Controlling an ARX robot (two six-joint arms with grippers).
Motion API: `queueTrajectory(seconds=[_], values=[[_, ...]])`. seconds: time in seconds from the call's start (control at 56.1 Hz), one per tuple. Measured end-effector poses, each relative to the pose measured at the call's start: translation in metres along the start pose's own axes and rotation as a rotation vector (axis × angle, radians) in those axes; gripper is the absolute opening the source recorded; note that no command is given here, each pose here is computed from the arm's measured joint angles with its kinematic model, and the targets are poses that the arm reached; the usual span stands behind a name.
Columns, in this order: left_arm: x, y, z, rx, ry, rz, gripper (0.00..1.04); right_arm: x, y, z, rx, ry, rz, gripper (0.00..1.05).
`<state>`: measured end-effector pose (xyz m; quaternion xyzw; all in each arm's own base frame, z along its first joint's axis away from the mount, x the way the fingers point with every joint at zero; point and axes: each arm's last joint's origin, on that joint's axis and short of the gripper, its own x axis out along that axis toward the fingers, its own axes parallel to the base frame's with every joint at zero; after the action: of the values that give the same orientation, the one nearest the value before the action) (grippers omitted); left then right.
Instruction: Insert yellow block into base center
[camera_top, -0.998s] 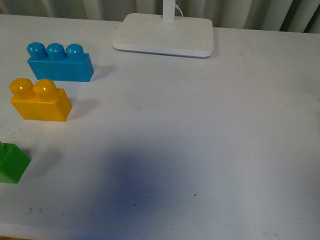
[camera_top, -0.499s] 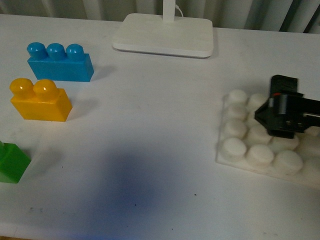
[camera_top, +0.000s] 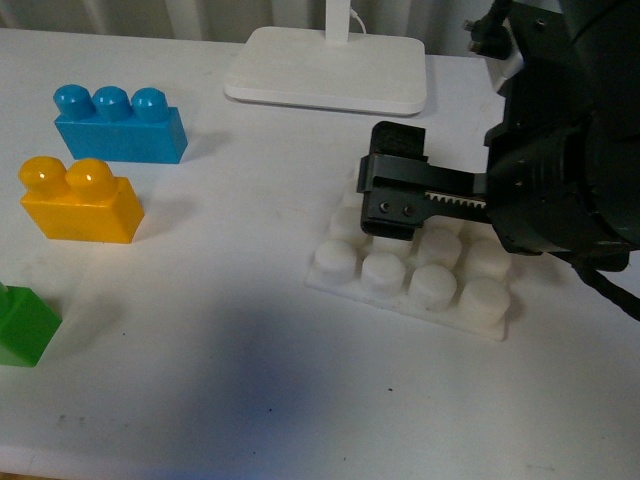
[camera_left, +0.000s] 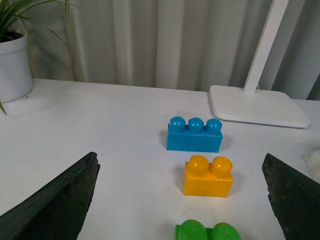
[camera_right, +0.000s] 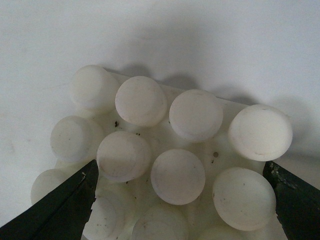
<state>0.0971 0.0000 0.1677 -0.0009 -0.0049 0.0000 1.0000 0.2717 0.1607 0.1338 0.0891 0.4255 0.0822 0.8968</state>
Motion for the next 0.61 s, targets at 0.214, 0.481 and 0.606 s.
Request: queueTrajectory(seconds=[0.214,0.481,0.606], values=[[0.0,0.0,0.0,0.0,0.0,0.0,0.98,0.002,0.016,-0.003,-0.036,0.013,0.048,0.96],[0.0,0.0,0.0,0.0,0.0,0.0,0.98,0.003,0.028,-0.004,-0.059,0.022,0.105,0.96],[0.0,0.0,0.0,0.0,0.0,0.0,0.98,0.003,0.033,-0.006,-0.09,0.037,0.148,0.96]])
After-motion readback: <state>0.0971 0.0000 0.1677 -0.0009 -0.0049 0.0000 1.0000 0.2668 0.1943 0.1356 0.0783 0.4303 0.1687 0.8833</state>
